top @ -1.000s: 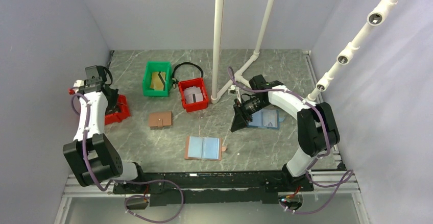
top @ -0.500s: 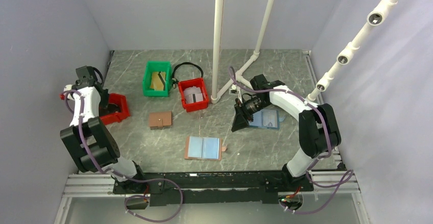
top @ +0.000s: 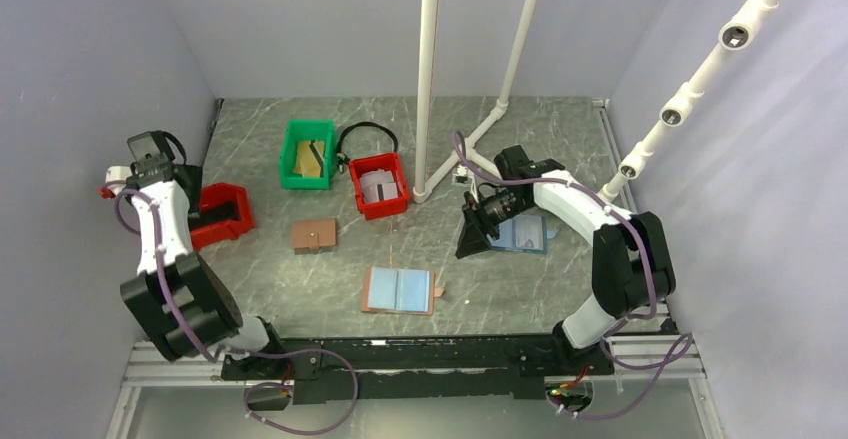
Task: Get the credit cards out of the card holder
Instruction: Place the credit card in the storage box, then reset both arms
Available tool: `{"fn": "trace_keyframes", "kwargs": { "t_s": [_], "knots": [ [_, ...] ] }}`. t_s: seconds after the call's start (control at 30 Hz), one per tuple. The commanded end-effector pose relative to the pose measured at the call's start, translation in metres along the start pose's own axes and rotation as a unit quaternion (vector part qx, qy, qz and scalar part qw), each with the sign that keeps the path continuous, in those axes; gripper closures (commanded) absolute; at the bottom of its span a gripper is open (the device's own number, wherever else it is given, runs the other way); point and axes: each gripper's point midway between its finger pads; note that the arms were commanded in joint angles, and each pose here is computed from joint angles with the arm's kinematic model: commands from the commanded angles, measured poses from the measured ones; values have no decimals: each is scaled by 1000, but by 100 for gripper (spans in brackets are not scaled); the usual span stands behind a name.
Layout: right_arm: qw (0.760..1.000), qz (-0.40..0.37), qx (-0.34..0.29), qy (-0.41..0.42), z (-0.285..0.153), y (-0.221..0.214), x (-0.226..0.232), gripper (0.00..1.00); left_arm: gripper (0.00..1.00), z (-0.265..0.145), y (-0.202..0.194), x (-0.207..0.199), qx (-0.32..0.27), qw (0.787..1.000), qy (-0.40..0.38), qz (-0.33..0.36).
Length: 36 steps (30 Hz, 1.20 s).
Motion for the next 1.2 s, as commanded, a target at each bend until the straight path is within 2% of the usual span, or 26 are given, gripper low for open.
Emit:
{"fn": "trace_keyframes", "kwargs": {
  "t_s": [0.0,0.1,0.2,0.27,0.37,0.5,0.57,0.7,0.77,1.0,1.17],
  "knots": [
    [999,-39,-16,-3,-9,8,10,47,36,-59,8,-13,-3,998,-68,8],
    [998,-51,-15,-17,-14,9,11,46,30,-89,-9,-14,24,993,-104,52],
    [997,-61,-18,-43,-24,12,8,44,19,-113,-41,-17,76,976,-164,125],
    [996,-63,-25,-63,-34,15,5,42,12,-132,-69,-22,126,943,-233,201],
    [993,-61,-38,-93,-51,20,1,39,6,-166,-112,-23,205,874,-329,293],
    [987,-57,-47,-140,-78,27,-2,35,6,-203,-158,-10,310,807,-380,328],
    [981,-55,-56,-175,-95,33,-6,31,6,-214,-171,1,341,789,-383,339],
    [960,-45,-94,-259,-138,52,-13,15,2,-229,-178,20,339,778,-374,374],
    [951,-34,-123,-280,-159,60,-12,1,1,-237,-179,24,329,772,-376,393],
    [924,3,-211,-320,-210,90,6,0,0,-276,-167,14,275,753,-447,397],
    [904,-2,-241,-354,-233,103,22,0,1,-283,-162,12,268,760,-449,385]
  ]
}}
Point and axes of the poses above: each gripper's point midway between its finger pads, its own z axis out along the fingers, its own x axis along the line the jaws close on, y = z × x, and after that the axes turned 3 degrees about z, right-handed
